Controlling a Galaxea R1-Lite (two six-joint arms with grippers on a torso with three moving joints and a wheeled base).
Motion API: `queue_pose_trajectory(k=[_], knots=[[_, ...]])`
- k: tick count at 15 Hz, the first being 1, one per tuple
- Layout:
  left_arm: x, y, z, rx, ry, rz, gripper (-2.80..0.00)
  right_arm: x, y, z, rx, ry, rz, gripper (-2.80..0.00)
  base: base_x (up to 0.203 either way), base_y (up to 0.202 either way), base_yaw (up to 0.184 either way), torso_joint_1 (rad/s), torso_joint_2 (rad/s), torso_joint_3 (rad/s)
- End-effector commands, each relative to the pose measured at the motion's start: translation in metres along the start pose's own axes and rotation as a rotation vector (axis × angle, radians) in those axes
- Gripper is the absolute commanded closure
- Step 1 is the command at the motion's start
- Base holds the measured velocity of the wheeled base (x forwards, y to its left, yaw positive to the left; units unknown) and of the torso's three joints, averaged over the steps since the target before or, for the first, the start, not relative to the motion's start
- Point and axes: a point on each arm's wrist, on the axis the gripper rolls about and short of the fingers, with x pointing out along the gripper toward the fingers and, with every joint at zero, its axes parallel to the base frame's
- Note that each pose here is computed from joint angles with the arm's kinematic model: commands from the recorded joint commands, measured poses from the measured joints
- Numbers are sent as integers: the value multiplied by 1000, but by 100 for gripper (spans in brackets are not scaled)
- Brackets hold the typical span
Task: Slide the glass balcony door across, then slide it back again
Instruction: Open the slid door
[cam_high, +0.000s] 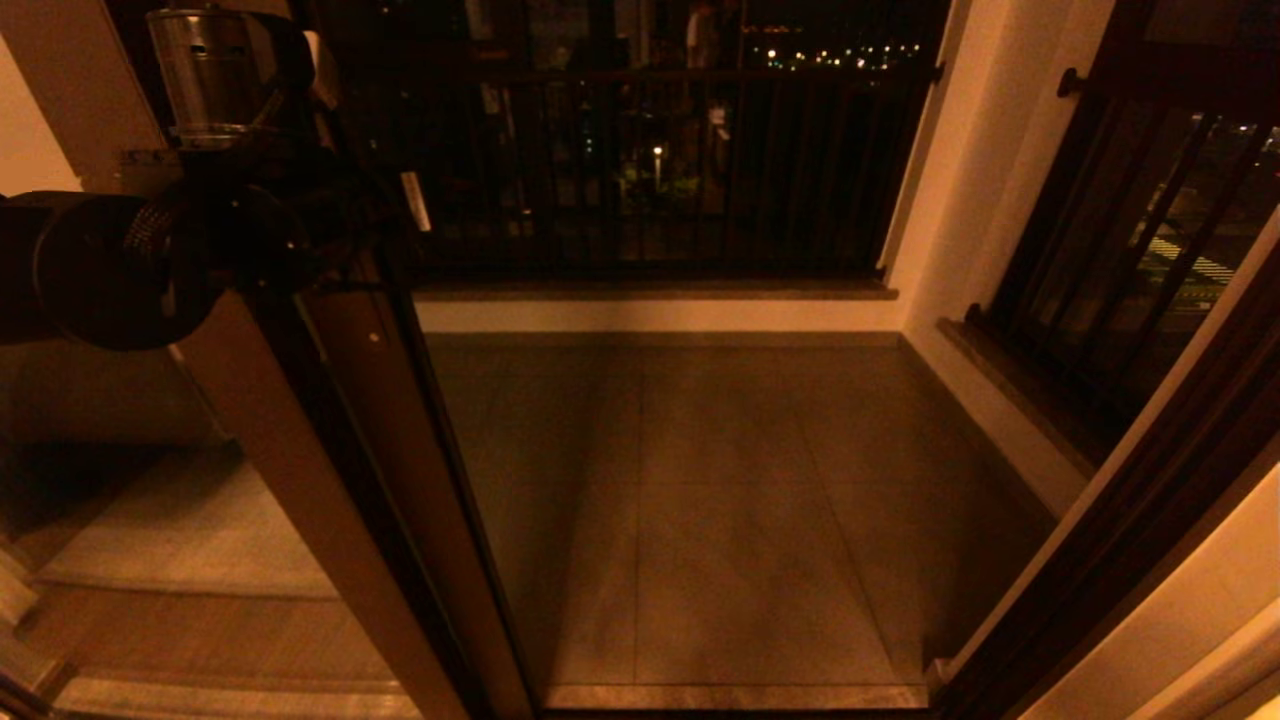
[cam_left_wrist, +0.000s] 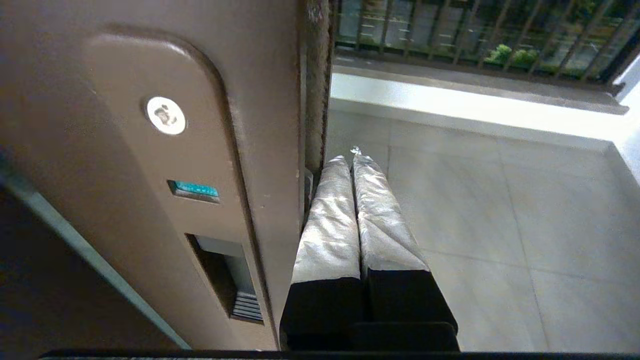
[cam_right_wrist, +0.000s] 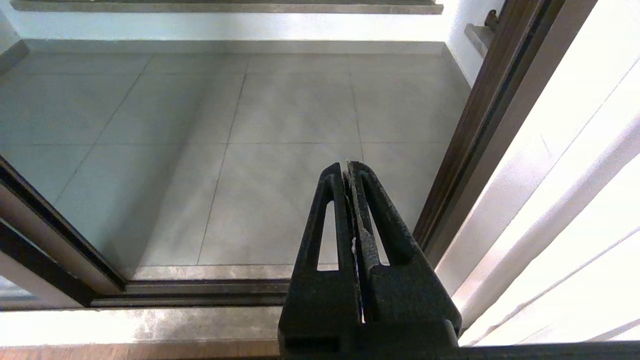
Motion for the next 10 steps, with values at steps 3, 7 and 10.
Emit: queue_pose_trajectory(k=[3,7,10], knots=[[2,8,-1,1,4,20,0,0,0,0,-1,2,1,0,0,0,0,0,0,0],[-11,16,7,-9,-12,0,0,0,0,0,-1,1,1,0,0,0,0,0,0,0],[-57,22,32,-42,-78,-52,0,0,0,0,-1,0,1,0,0,0,0,0,0,0]])
